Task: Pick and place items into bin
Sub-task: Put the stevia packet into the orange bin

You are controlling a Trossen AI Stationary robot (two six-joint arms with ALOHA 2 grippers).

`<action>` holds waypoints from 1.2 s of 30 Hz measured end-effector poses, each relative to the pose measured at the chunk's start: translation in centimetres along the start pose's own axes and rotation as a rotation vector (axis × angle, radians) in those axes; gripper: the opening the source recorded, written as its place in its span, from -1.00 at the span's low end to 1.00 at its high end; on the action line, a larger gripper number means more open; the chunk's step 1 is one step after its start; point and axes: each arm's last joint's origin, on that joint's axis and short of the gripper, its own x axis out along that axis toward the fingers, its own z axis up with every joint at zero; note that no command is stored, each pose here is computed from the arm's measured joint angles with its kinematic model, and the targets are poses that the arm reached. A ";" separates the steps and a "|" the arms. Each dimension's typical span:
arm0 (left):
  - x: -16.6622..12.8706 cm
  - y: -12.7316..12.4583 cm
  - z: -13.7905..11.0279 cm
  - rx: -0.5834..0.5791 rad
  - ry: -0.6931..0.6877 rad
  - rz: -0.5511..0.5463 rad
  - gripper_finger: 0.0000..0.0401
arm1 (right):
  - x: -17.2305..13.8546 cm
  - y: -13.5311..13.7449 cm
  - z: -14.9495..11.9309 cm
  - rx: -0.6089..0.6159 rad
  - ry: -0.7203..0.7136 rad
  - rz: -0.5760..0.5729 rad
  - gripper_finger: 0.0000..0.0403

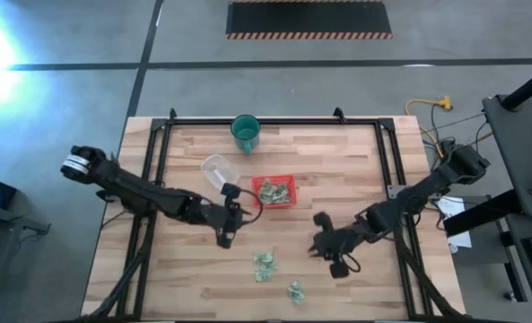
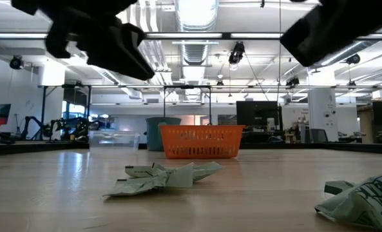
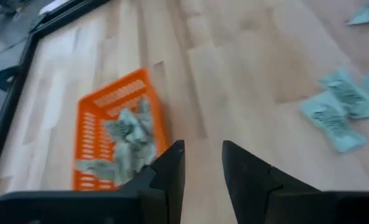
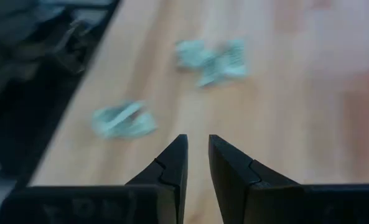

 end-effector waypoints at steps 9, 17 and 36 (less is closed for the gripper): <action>-0.4 -1.4 0.1 0.031 -0.006 -0.017 -0.55 | 3.0 4.0 -1.5 -0.101 -0.006 0.199 -0.72; -0.4 -1.4 0.0 0.032 0.003 -0.002 -0.55 | 5.6 7.6 -1.6 -0.230 0.011 0.246 -0.72; -0.4 -1.5 -0.4 -0.005 0.037 -0.008 -0.55 | 12.3 12.5 -0.5 -0.345 0.342 -0.212 -0.72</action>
